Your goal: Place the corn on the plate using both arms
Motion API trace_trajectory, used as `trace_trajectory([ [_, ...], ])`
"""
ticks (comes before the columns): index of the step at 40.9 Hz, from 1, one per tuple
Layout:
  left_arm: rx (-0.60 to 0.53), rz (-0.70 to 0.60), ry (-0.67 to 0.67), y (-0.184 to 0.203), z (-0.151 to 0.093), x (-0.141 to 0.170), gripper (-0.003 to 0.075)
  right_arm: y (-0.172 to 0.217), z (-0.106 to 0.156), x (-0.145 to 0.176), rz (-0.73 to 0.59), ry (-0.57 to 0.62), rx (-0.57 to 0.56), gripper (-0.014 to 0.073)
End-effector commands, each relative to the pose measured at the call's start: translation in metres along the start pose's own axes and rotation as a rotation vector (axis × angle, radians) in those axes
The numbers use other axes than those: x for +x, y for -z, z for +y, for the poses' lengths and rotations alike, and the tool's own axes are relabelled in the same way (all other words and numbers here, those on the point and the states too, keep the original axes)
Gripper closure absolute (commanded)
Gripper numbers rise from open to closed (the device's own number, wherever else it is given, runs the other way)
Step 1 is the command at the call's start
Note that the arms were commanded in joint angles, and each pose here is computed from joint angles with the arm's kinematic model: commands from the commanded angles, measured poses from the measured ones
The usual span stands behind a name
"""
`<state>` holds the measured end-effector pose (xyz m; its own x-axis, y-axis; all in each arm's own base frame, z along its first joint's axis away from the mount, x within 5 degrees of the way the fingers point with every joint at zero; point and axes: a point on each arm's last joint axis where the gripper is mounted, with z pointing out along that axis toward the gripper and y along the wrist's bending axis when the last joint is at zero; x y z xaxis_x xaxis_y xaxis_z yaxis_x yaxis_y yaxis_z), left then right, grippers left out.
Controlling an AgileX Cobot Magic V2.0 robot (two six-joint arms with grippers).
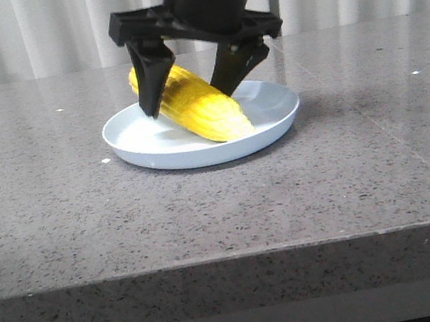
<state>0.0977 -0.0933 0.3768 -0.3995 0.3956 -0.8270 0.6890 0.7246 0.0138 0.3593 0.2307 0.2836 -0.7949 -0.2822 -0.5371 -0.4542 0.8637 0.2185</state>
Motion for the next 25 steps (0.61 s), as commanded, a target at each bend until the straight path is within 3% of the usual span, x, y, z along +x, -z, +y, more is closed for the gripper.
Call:
trace_trajectory([
  [1, 0.009, -0.11, 0.007, 0.007, -0.001, -0.014, 0.0283, 0.066, 0.012, -0.019, -0.184, 0.037, -0.015, -0.005],
  [12, 0.009, -0.11, 0.007, 0.007, -0.001, -0.014, 0.0283, 0.161, 0.021, 0.005, -0.284, 0.158, 0.013, -0.005],
  [25, 0.009, -0.11, 0.007, 0.007, -0.001, -0.014, 0.0283, 0.24, 0.017, 0.084, -0.38, 0.229, 0.047, -0.005],
])
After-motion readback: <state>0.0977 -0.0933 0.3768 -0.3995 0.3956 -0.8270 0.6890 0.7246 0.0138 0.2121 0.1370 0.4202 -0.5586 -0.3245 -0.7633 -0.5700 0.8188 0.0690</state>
